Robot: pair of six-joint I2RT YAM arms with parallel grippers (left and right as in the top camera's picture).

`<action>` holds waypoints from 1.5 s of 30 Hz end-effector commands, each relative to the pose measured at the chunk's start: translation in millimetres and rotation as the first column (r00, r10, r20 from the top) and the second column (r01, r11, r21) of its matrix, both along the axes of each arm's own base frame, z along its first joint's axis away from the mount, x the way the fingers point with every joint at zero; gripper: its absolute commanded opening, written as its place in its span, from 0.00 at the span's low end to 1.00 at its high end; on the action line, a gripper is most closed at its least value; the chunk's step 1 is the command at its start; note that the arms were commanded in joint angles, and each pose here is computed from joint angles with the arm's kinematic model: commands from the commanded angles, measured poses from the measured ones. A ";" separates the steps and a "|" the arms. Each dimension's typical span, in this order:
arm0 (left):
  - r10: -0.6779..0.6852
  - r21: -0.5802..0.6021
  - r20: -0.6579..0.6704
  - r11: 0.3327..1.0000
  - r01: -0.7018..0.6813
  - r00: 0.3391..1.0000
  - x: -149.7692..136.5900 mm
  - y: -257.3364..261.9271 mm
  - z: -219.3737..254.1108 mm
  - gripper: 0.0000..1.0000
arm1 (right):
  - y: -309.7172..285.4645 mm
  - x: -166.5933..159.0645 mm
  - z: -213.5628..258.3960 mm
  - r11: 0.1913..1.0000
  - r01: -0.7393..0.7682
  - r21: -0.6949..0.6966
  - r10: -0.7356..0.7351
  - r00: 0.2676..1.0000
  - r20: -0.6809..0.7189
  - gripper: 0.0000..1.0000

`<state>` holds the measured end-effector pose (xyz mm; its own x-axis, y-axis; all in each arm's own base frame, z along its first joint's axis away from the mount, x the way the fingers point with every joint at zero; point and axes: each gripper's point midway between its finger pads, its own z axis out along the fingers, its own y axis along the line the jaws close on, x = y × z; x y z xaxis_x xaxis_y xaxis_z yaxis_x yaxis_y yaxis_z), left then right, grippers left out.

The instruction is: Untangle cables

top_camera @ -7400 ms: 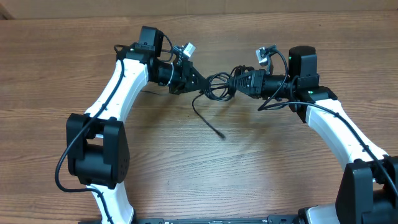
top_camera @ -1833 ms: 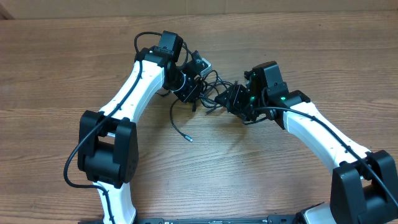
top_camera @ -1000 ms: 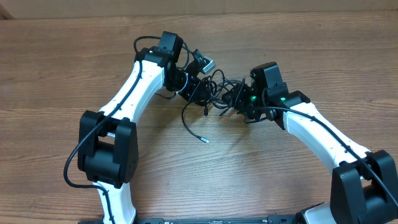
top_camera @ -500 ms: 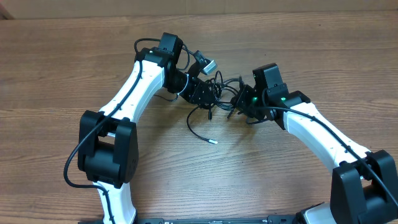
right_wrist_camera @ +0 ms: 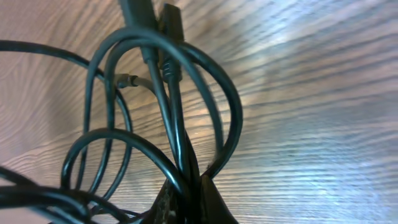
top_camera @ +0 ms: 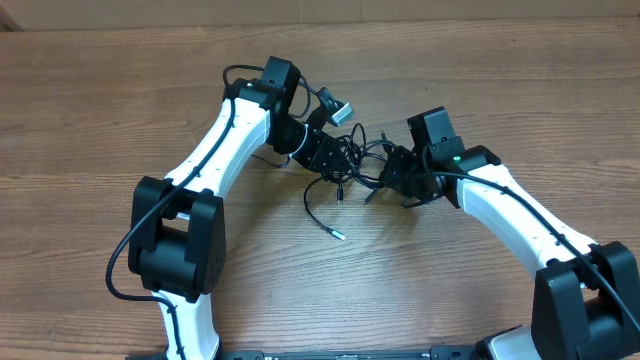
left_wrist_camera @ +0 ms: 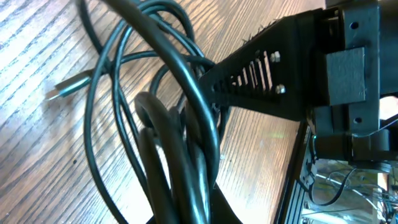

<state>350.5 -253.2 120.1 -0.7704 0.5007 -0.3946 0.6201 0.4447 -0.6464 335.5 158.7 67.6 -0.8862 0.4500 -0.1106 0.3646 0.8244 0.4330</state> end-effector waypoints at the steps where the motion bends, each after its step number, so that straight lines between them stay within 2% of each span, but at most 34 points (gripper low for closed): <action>1: 0.013 0.041 0.050 0.999 -0.015 0.999 12.2 8.9 -0.4 0.04 | -35.5 -1.3 -9.9 0.987 0.050 -0.152 -0.050 0.999 -0.002 0.04; 8: 0.025 0.146 0.074 0.989 -0.036 0.997 16.3 22.2 -13.3 0.04 | -79.1 -9.9 -17.0 0.953 0.128 -0.276 -0.146 0.988 -0.047 0.04; 14: 0.026 0.158 0.077 0.987 -0.038 0.997 16.8 23.7 -14.7 0.04 | -98.1 -14.0 -19.0 0.947 0.174 -0.269 -0.204 0.975 -0.086 0.04; 18: 0.019 0.113 0.062 0.993 -0.026 0.998 13.8 17.4 -9.4 0.04 | -73.6 -12.5 -14.9 0.987 0.115 -0.112 -0.128 0.985 -0.112 0.04; 22: 0.017 0.090 0.057 0.996 -0.023 0.998 13.0 14.5 -6.6 0.04 | -40.3 -7.0 -0.4 0.997 -0.006 0.072 0.012 0.997 -0.075 0.13; 28: 0.015 0.025 0.043 1.000 -0.016 0.999 11.7 6.6 1.7 0.04 | -11.9 5.2 41.0 0.953 -0.104 0.286 0.108 0.994 0.001 0.29; 32: 0.056 0.019 0.029 0.998 -0.056 0.998 17.5 4.3 3.2 0.04 | 10.1 7.0 66.2 0.888 -0.167 0.429 0.161 0.986 0.052 0.29; 36: 0.049 -0.058 0.010 0.997 -0.049 0.999 16.1 -4.6 14.0 0.04 | 11.9 6.2 66.0 0.882 -0.037 0.469 0.071 0.996 -0.054 0.20; 42: 0.036 -0.138 -0.008 0.990 -0.037 0.999 14.1 -13.5 26.0 0.04 | 14.9 5.9 54.3 0.892 0.179 0.415 -0.100 0.973 -0.207 0.25; 45: 0.051 -0.141 -0.047 0.988 -0.057 0.998 12.0 -16.2 27.5 0.04 | 23.5 10.1 52.9 0.899 0.194 0.392 -0.127 0.974 -0.190 0.26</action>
